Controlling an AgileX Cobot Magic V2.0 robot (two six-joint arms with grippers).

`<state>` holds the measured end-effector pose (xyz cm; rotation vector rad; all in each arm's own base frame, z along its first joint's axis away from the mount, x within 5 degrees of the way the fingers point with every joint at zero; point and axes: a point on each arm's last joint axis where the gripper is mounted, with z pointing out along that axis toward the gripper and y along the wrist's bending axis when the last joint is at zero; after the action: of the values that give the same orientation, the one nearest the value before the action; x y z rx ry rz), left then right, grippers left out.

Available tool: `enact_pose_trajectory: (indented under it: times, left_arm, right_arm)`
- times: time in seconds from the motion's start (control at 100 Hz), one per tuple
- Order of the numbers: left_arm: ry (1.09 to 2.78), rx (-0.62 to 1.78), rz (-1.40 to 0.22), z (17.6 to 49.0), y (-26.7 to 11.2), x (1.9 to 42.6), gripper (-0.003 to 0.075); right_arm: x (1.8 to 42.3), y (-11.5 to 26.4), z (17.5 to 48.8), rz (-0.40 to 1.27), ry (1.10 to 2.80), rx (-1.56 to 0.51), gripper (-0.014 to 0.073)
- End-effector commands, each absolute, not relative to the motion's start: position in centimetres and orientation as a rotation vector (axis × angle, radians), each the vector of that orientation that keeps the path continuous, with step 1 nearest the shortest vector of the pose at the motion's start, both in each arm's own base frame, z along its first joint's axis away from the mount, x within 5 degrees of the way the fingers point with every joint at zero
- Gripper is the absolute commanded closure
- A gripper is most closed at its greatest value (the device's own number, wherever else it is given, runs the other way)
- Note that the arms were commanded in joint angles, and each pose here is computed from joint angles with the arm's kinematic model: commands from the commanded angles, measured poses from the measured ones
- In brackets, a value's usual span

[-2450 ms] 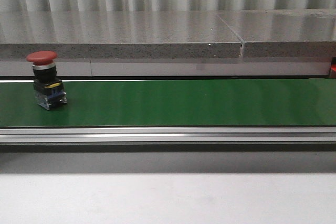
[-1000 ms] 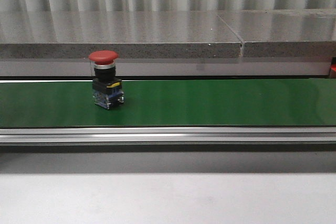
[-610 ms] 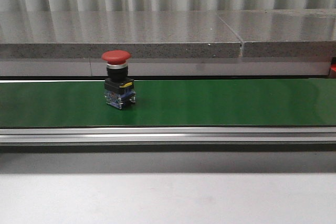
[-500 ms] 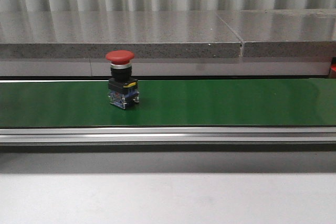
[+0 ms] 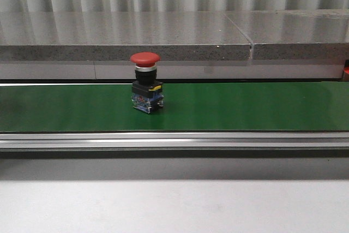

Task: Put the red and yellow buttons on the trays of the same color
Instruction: 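Set the yellow button on the green belt and release it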

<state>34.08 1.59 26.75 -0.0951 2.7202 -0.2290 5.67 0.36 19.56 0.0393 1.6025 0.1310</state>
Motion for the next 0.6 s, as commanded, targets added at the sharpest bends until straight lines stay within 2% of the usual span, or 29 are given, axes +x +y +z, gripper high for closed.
enact_pose_trajectory:
  times: [0.0, 0.17, 0.37, 0.59]
  left_arm:
    - [2.588, -0.04, -0.234, 30.5, 0.8, 33.4, 0.0101]
    - [2.466, 0.067, -0.215, 33.8, -0.9, 31.7, 0.0101]
    - [2.232, 0.139, -0.205, 37.7, -2.6, 27.6, 0.0101]
    - [2.026, 0.169, -0.218, 37.9, -3.6, 21.4, 0.0101]
  right_arm:
    - [5.5, 0.3, 20.3, 0.123, 1.508, 0.031, 0.0662]
    - [5.5, 0.3, 20.3, 0.123, 1.508, 0.031, 0.0662]
    - [5.5, 0.3, 20.3, 0.123, 1.508, 0.031, 0.0662]
    - [5.5, 0.3, 20.3, 0.123, 1.508, 0.031, 0.0662]
